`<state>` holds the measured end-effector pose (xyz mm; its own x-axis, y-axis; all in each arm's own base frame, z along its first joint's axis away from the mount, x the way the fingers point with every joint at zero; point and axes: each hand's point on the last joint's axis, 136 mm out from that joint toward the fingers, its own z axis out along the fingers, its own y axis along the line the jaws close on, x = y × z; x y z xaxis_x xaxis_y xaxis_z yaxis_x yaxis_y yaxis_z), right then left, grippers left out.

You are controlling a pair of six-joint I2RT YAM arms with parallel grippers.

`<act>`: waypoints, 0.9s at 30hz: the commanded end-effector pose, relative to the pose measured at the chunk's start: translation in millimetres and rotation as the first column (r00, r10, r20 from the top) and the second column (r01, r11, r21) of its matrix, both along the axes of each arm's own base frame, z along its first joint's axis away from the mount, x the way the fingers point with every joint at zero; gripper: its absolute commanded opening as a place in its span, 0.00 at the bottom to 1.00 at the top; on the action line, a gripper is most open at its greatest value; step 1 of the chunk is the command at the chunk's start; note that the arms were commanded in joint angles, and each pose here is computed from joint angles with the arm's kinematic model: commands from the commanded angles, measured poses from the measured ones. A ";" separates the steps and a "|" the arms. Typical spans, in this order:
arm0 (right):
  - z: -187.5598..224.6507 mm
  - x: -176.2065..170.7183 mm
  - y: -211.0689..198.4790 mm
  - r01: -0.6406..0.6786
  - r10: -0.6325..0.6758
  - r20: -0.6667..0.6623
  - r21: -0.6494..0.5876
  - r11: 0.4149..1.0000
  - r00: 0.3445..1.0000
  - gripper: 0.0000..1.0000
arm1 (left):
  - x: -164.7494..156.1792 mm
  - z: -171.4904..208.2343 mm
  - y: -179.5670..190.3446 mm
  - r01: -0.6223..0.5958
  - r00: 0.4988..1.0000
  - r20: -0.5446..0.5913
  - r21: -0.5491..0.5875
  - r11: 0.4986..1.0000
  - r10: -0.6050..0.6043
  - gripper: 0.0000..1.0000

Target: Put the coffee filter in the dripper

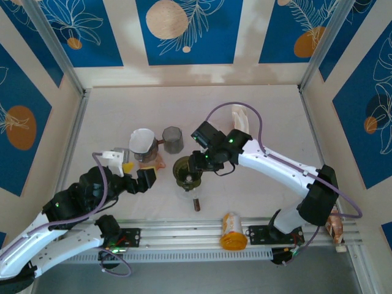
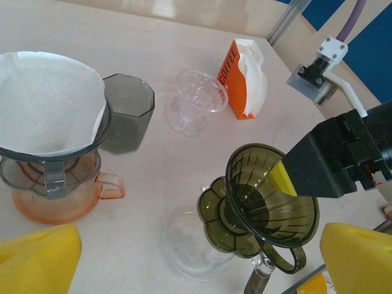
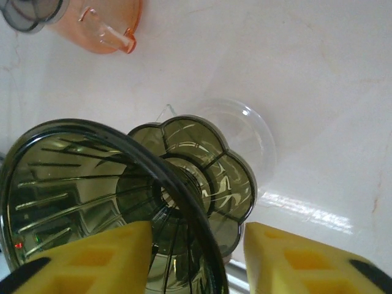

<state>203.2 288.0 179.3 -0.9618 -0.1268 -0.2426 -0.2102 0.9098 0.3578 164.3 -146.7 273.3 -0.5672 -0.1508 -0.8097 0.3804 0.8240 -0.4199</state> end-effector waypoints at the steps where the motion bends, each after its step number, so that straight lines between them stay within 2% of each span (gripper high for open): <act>1: 5.8 -6.7 -5.8 0.002 -0.002 0.009 0.011 1.000 1.000 0.56 | -0.5 -3.2 0.6 0.004 1.000 0.006 0.018 1.000 -0.005 1.00; 3: 10.4 -5.5 -9.7 0.012 -0.012 0.030 0.013 1.000 0.999 0.62 | -0.8 -3.6 1.1 0.005 1.000 0.006 0.019 1.000 -0.005 1.00; 8: 23.8 6.0 -32.3 0.077 -0.077 0.105 0.005 0.997 0.992 0.66 | -0.8 -5.5 3.9 -0.007 1.000 0.001 0.025 1.000 0.007 1.00; 12: 31.6 41.9 -71.5 0.203 -0.193 0.228 -0.021 0.979 0.954 0.65 | -0.2 -6.3 5.2 -0.015 1.000 -0.001 0.026 1.000 0.015 1.00; 16: 27.4 89.2 -104.1 0.319 -0.293 0.291 -0.045 0.947 0.911 0.58 | 0.7 -6.4 4.3 -0.017 1.000 0.002 0.021 1.000 0.017 1.00; 21: 8.3 150.9 -146.2 0.441 -0.367 0.341 -0.170 0.881 0.866 0.42 | -0.7 -9.2 1.9 -0.007 1.000 -0.012 0.014 1.000 0.007 1.00; 27: -2.6 200.0 -163.0 0.490 -0.408 0.341 -0.203 0.848 0.847 0.36 | -2.2 -13.1 -0.4 0.005 1.000 -0.026 0.014 1.000 -0.005 1.00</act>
<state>380.3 131.1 159.0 -0.8597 0.2084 -0.4664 0.1939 0.9778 0.0795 165.0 -145.7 264.2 -0.5776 -0.1401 -0.8042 0.3684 0.8345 -0.4099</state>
